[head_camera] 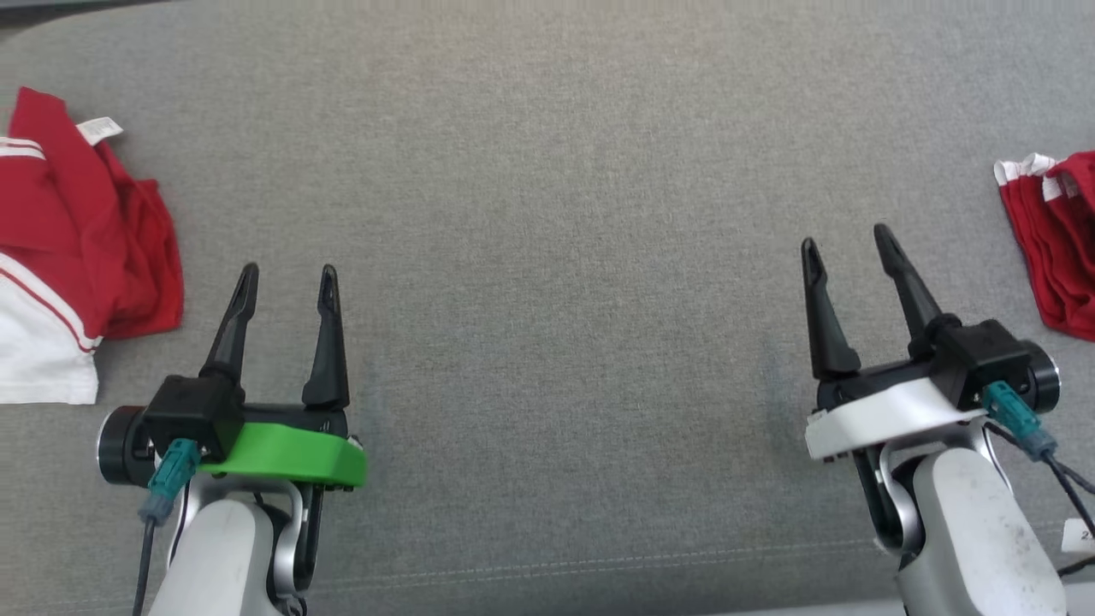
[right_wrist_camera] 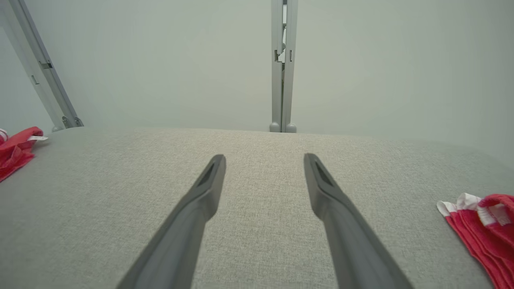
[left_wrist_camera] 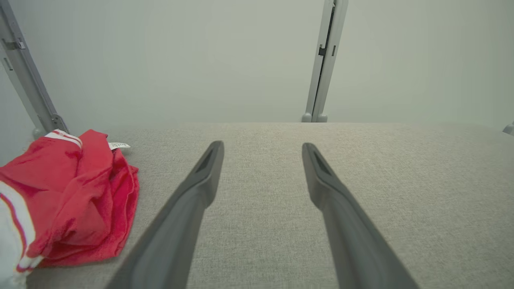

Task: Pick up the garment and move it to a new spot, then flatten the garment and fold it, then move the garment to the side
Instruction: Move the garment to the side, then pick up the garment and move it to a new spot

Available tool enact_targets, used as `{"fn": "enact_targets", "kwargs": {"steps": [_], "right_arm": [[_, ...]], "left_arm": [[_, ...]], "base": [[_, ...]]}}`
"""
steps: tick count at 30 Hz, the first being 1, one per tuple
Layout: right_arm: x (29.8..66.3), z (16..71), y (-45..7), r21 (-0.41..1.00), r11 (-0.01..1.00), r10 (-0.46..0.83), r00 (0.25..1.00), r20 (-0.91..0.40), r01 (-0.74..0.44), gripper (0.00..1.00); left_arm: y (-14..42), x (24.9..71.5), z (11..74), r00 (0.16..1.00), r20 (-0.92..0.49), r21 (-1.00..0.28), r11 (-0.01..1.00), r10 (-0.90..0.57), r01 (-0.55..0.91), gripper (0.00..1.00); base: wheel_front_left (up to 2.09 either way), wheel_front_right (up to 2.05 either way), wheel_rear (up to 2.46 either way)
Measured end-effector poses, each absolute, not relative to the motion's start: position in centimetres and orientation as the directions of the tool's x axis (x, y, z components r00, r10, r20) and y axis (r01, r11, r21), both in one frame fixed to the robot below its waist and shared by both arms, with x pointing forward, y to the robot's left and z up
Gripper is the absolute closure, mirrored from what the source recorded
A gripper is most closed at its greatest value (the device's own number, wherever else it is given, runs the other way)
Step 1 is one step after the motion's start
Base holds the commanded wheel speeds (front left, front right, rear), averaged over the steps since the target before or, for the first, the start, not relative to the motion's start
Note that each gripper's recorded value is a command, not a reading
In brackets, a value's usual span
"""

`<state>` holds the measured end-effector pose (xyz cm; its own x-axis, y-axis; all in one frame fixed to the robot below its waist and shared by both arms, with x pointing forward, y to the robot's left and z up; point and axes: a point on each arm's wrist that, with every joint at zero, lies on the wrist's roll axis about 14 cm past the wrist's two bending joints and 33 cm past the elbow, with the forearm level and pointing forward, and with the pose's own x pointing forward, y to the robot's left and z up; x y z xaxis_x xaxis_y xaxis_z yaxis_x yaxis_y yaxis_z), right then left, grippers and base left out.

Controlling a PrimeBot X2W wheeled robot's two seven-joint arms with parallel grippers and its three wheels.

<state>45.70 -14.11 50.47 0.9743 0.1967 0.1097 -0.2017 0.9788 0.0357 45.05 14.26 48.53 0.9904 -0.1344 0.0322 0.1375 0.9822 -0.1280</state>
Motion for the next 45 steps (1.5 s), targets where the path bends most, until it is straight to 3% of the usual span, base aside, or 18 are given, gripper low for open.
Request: {"fn": "enact_targets", "kwargs": {"steps": [22,45], "right_arm": [[36.6,53.9,-15.1,0.048,0.986,0.152,0.979,0.133,-0.159,0.0],[35.0,54.6,-16.4,0.079,0.989,0.108,0.982,0.155,-0.122,0.0]], "left_arm": [[16.5,37.2,50.9,0.995,0.063,-0.101,0.992,-0.074,0.08,0.0],[16.1,36.8,51.2,0.995,0.053,-0.1,0.991,-0.089,0.094,0.0]], "base": [[0.0,0.0,0.0],[0.0,0.0,0.0]]}}
